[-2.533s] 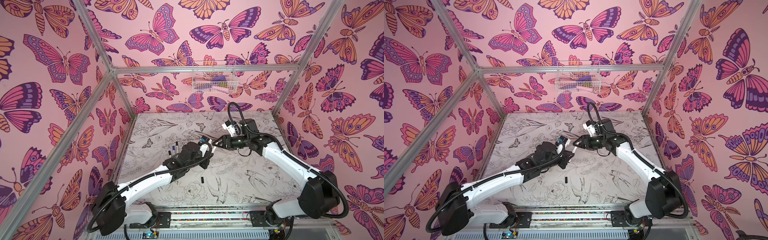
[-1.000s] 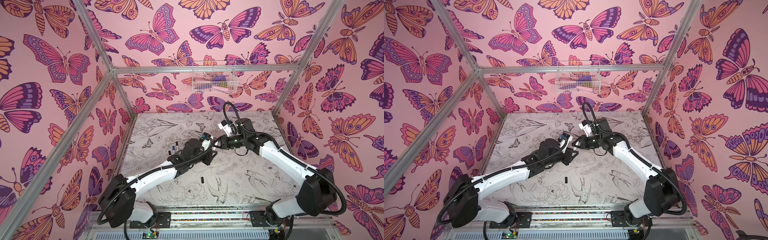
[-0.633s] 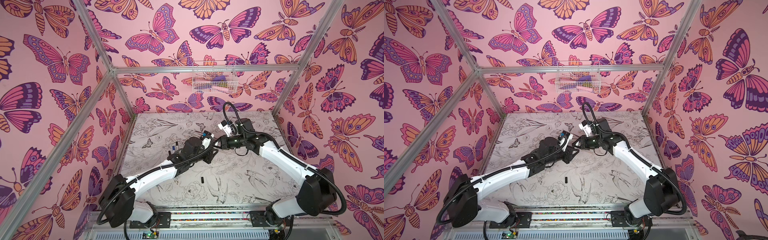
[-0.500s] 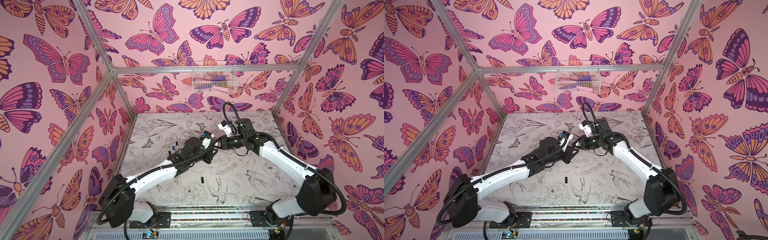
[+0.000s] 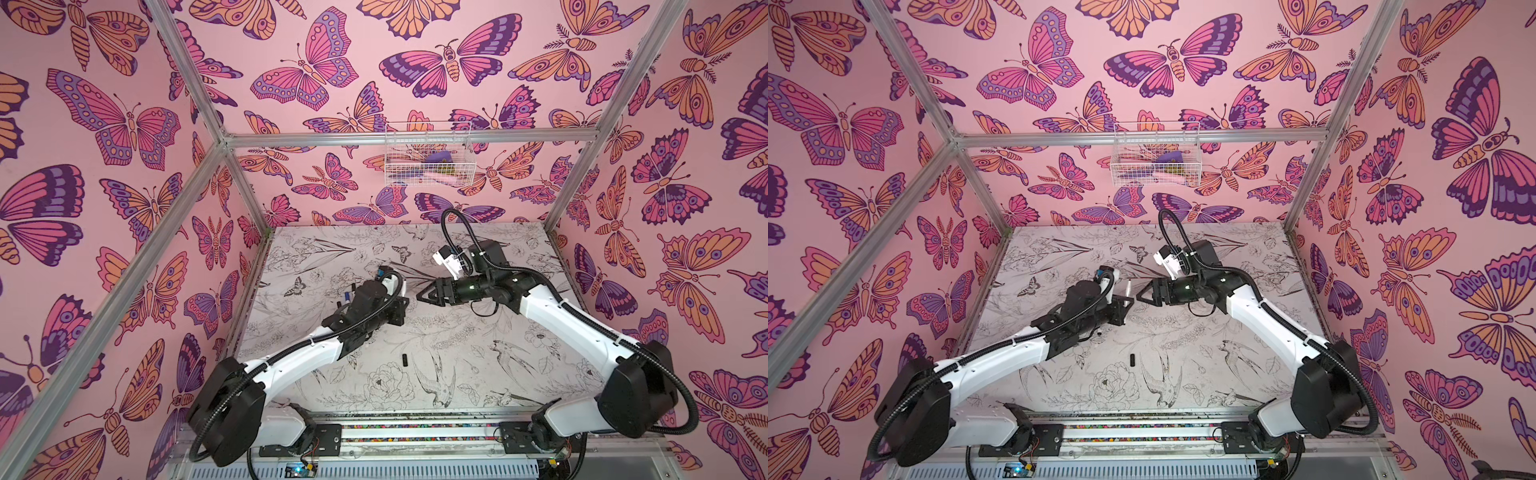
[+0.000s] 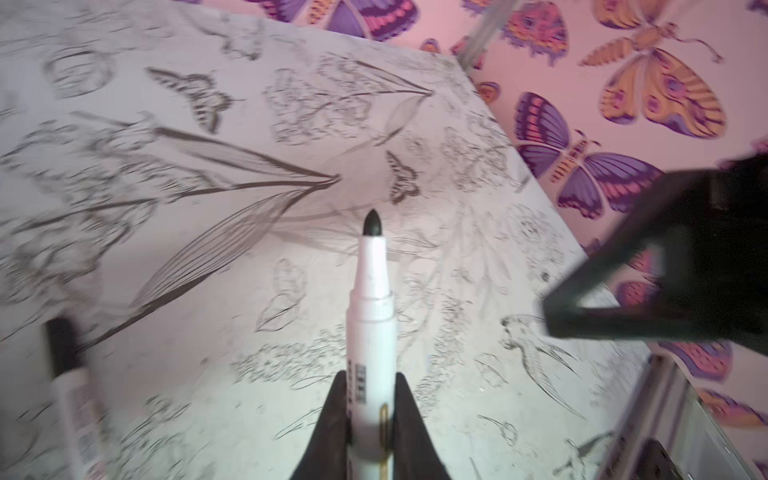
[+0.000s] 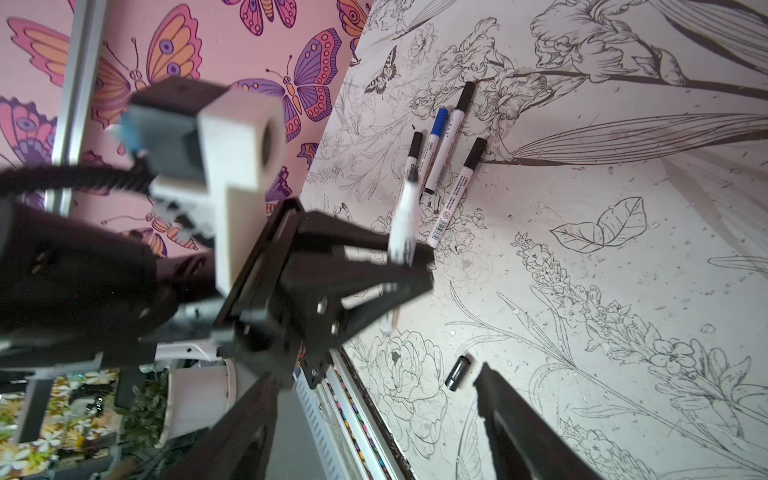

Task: Insert the pens into the pen caps
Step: 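Lower the right gripper onto the black cap on the table and close on it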

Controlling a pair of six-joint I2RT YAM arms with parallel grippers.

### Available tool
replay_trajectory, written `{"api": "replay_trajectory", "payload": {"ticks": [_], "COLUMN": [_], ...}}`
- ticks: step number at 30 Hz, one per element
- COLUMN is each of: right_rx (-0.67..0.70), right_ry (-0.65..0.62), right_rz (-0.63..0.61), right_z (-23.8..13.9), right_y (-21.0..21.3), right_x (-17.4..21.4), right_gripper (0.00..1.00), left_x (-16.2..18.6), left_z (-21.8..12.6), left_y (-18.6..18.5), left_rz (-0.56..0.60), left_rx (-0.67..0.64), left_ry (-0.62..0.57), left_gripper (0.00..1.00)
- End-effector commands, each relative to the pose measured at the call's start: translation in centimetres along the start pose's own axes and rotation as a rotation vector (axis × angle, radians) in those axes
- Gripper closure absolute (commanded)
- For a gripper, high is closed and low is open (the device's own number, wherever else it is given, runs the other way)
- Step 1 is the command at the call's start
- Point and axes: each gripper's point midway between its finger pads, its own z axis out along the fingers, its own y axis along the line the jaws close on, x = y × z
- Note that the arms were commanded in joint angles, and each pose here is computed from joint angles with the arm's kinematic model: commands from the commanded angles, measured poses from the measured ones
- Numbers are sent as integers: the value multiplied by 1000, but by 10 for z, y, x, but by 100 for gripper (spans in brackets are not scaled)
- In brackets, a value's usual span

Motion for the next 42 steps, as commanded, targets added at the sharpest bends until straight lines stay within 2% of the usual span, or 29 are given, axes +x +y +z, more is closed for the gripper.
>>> {"api": "replay_trajectory", "payload": {"ticks": [1,4,6,8,11,15,25,30,35,42], "right_rx": [65,183,237,291,331,319,318,425,579,655], "right_ry": [80,246,404,538,641,707,813,867,856,872], "right_rz": [-98,-163,-218,-268,-283,-249,-233,-298,-342,-397], "right_z": [-2,17,38,58,78,103,136,151,151,149], "right_y": [-6,-28,-37,-47,-60,-67,-72,-83,-103,-111], "right_x": [31,73,108,135,151,160,175,179,171,173], "right_gripper": [24,26,30,32,36,41,45,48,62,71], "left_x": [-8,-5,-3,-8,-14,-19,-21,-19,-18,-18], "left_z": [-22,-42,-58,-69,-80,-92,-114,-122,-126,-127], "left_y": [33,66,85,90,92,97,101,104,102,102], "left_rz": [-106,-142,-167,-169,-161,-159,-148,-146,-139,-121], "left_rx": [-143,-309,-409,-434,-449,-480,-507,-512,-501,-500], "left_ry": [-93,-121,-149,-182,-216,-246,-276,-283,-284,-280], "left_gripper": [100,100,100,100,100,100,100,100,100,100]}}
